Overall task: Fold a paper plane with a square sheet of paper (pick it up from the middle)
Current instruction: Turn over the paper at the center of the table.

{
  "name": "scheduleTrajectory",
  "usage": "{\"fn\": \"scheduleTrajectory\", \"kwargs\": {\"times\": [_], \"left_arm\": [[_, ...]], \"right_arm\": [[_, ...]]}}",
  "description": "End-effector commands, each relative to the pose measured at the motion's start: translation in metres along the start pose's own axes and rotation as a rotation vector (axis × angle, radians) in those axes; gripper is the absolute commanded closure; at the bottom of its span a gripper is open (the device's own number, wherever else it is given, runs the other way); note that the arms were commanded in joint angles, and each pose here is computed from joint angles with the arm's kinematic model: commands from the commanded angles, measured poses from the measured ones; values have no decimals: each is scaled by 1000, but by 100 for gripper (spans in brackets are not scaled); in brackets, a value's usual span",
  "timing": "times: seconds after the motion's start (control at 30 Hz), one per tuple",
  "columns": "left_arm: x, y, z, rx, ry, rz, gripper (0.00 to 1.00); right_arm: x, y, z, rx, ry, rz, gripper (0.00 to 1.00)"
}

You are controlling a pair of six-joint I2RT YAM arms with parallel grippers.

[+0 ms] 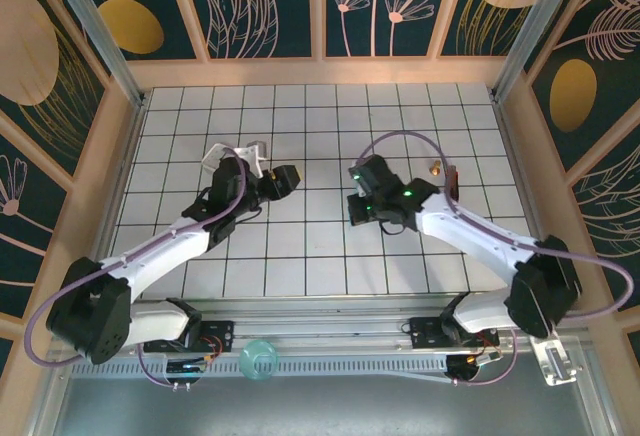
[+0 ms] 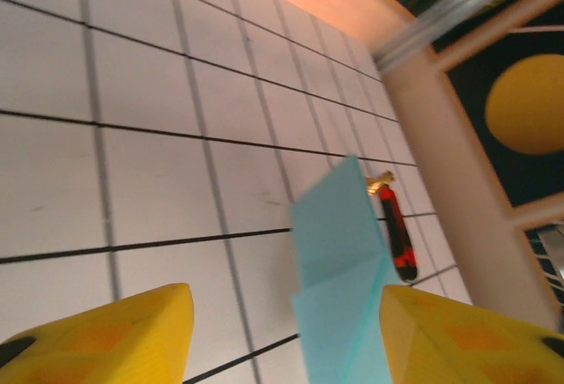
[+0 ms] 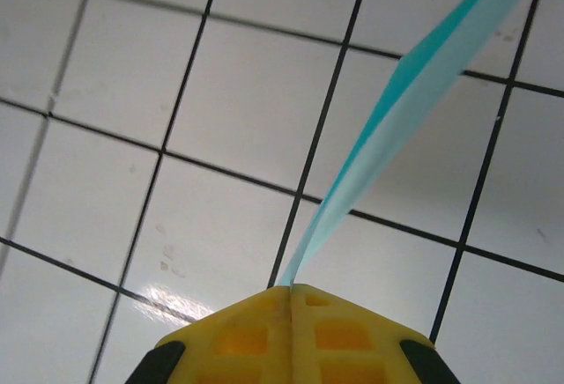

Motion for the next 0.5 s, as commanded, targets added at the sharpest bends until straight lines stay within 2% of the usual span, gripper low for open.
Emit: {"fn": "scheduleTrajectory", "kwargs": {"times": [0.0,0.13,0.3,0.47], "left_arm": [[27,-8,11,14,-36,-97,41],[40,-9,18,38,-57,-128,41],[49,-5,28,82,-81,-133,41],[37,10,46,174,-128,-27,45]], "right_arm": [[-10,13,30,102,-144,180,100],[17,35,51,159,-229,172,100],[52,52,72,201,-287,71,100],[64,59,82,206,-284,-17,100]]}}
Point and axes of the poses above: each hand's point on the last joint's axis, 136 mm out from that joint toward the fingers, its own y axis out along the fingers, its own x axis along the line the jaws close on, z = x × y, the point moved 1 cm from there along -y, back along the fingers, and after that the axes turned 11 degrees about y, right-handed, at the moved point
